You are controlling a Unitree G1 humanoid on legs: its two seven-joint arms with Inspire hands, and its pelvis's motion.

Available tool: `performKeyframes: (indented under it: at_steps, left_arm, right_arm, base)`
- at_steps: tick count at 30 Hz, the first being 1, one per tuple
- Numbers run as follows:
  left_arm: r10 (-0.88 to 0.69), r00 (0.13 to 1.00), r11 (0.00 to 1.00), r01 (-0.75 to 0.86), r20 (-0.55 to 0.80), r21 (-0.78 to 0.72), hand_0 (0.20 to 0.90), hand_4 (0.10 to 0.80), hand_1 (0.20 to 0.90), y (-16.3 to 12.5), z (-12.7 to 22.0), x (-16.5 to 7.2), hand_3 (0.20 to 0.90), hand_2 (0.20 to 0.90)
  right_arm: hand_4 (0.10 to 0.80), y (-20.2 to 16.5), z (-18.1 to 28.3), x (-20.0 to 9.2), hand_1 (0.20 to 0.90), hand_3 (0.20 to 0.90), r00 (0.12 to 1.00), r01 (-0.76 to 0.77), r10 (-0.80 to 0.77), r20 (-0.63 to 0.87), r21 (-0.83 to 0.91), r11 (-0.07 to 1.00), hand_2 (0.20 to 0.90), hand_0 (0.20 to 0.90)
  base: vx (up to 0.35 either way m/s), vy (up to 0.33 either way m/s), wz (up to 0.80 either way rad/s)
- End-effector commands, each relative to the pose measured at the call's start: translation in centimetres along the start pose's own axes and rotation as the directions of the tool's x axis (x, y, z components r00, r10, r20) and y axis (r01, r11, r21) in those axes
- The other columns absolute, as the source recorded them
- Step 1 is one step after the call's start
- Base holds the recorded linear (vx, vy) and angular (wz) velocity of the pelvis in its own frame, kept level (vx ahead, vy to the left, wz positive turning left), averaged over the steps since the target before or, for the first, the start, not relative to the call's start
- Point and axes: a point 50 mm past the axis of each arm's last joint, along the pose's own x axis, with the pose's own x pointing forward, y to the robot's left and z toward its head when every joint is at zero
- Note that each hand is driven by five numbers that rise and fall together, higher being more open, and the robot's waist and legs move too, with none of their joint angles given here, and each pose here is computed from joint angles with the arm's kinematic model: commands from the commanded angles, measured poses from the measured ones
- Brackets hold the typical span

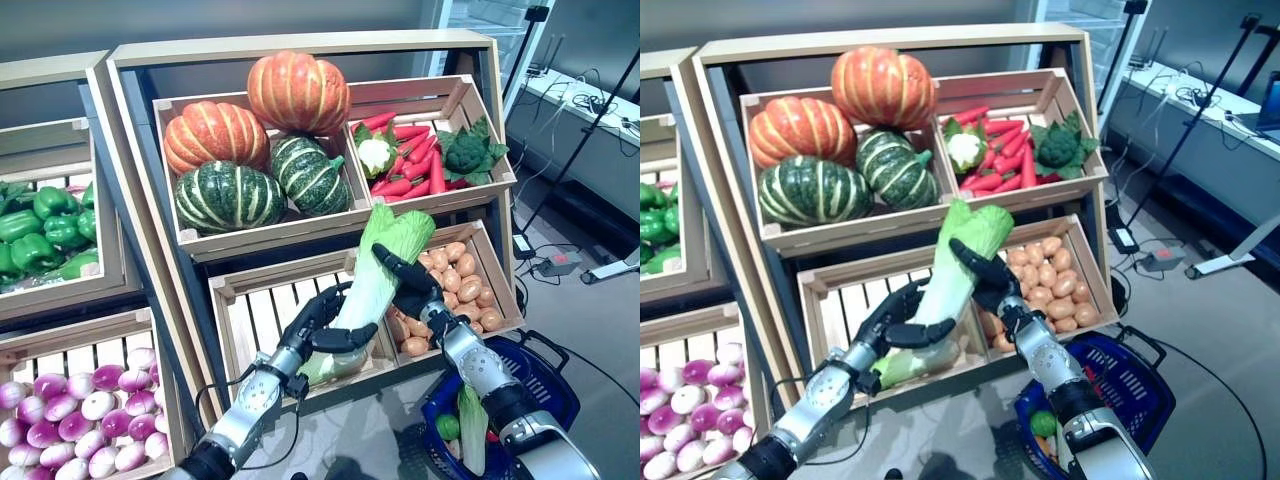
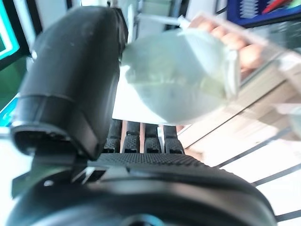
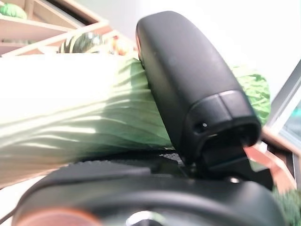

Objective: Put vegetables into the basket

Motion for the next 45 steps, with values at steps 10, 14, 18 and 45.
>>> performKeyframes:
  at_steps: [10,14,18,45]
  left_arm:
    - [0.24,0.971,0.966,-0.24,-0.01,-0.094,0.9,0.8,0.9,5.0,-0.4,-1.2,0.9,0.9]
    - [0.318,0.946,0.926,-0.323,-0.055,-0.195,0.9,0.8,0.9,5.8,-1.5,-2.1,0.9,0.9]
    - [0.332,0.941,0.917,-0.337,-0.06,-0.212,0.9,0.8,0.9,5.8,-1.6,-2.2,0.9,0.9]
    - [0.376,0.905,0.923,-0.348,0.2,-0.162,0.9,0.8,0.9,6.8,4.3,0.3,0.9,0.9]
  right_arm:
    - [0.4,-7.7,3.9,-6.4,0.3,0.3,0.96,0.249,-0.238,0.15,-0.059,0.967,0.3,0.3]
    - [0.4,-10.2,4.8,-9.2,0.3,0.3,0.909,0.388,-0.373,0.188,-0.048,0.92,0.3,0.3]
    - [0.4,-11.3,5.8,-10.6,0.3,0.3,0.861,0.48,-0.452,0.232,-0.077,0.874,0.3,0.3]
    - [0.4,-3.5,27.2,-14.3,0.3,0.3,0.356,0.847,-0.363,0.861,-0.133,0.515,0.3,0.3]
  base:
    - [-0.004,-0.004,-0.05]
    - [0.0,-0.011,-0.14]
    - [0.005,-0.018,-0.06]
    - [-0.077,-0.042,-0.13]
